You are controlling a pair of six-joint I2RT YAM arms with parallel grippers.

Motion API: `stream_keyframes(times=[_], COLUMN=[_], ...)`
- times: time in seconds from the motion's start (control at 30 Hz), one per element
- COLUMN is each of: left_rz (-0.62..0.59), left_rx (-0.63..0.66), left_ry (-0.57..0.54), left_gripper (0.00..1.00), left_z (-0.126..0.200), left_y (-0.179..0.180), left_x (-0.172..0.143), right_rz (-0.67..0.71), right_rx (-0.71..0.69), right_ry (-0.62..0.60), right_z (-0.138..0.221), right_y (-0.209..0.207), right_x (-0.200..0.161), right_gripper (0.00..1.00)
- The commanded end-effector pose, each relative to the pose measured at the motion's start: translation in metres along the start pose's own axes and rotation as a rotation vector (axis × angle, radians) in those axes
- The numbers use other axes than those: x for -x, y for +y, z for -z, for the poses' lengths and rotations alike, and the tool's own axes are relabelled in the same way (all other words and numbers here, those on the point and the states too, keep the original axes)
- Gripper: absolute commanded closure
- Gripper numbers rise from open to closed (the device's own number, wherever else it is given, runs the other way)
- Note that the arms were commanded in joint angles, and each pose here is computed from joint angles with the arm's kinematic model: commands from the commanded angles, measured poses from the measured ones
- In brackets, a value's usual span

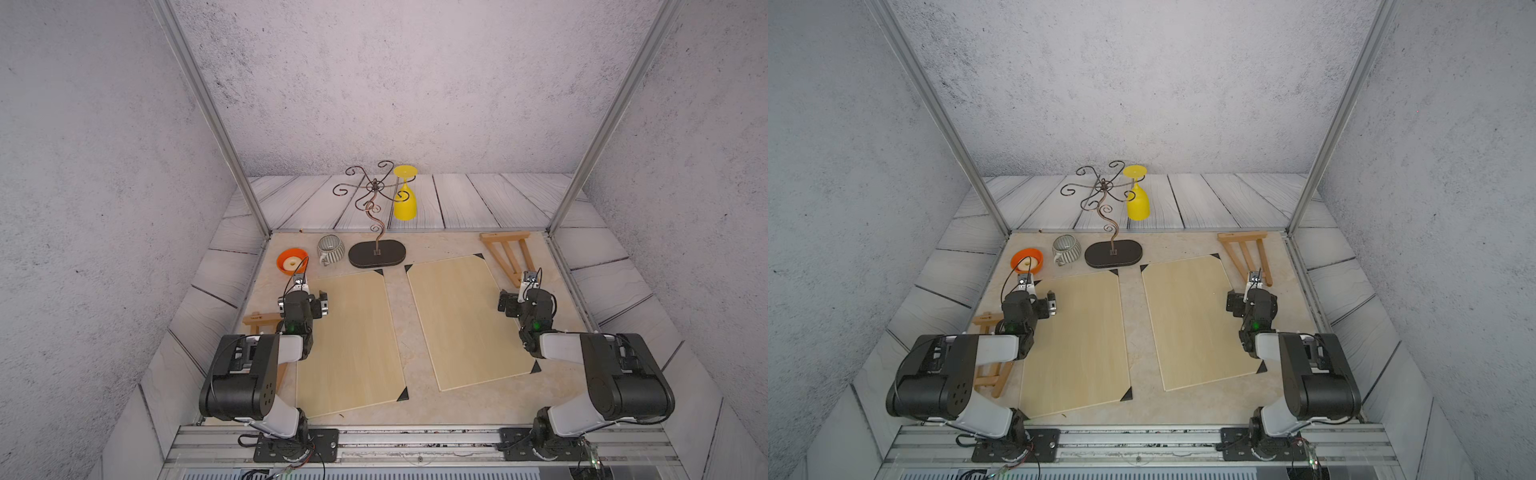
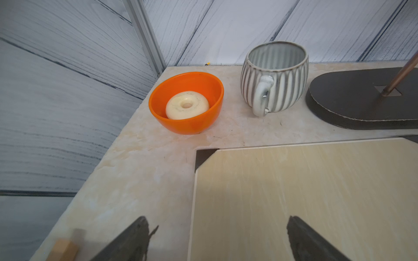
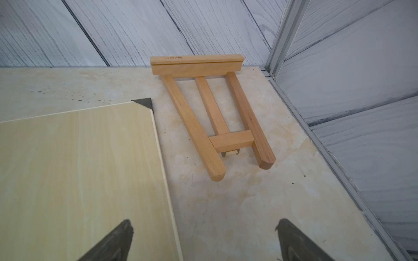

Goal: Assemble the easel
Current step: Pick up the easel from the corner of the board.

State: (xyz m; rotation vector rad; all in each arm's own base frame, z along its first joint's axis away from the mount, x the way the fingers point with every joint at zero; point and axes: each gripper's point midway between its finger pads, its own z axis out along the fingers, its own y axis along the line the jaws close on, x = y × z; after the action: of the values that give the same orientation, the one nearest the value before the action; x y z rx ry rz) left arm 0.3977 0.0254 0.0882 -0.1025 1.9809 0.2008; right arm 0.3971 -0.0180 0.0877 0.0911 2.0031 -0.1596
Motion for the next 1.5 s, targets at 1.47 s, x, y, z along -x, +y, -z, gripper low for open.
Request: stream_keyframes(times=[1.47], left_rz=[0.651], left_rx=[-0.200], left_ry=[-0.016], left_gripper=[0.03], left_z=[0.071], left_y=[-0.008], left_x=[0.073], right_rz=[-0.550], right_rx=[-0.086], right_ry=[0.136], right_z=[0.104], right_y=[-0.026], right_x=[0.035], right_gripper=[0.01])
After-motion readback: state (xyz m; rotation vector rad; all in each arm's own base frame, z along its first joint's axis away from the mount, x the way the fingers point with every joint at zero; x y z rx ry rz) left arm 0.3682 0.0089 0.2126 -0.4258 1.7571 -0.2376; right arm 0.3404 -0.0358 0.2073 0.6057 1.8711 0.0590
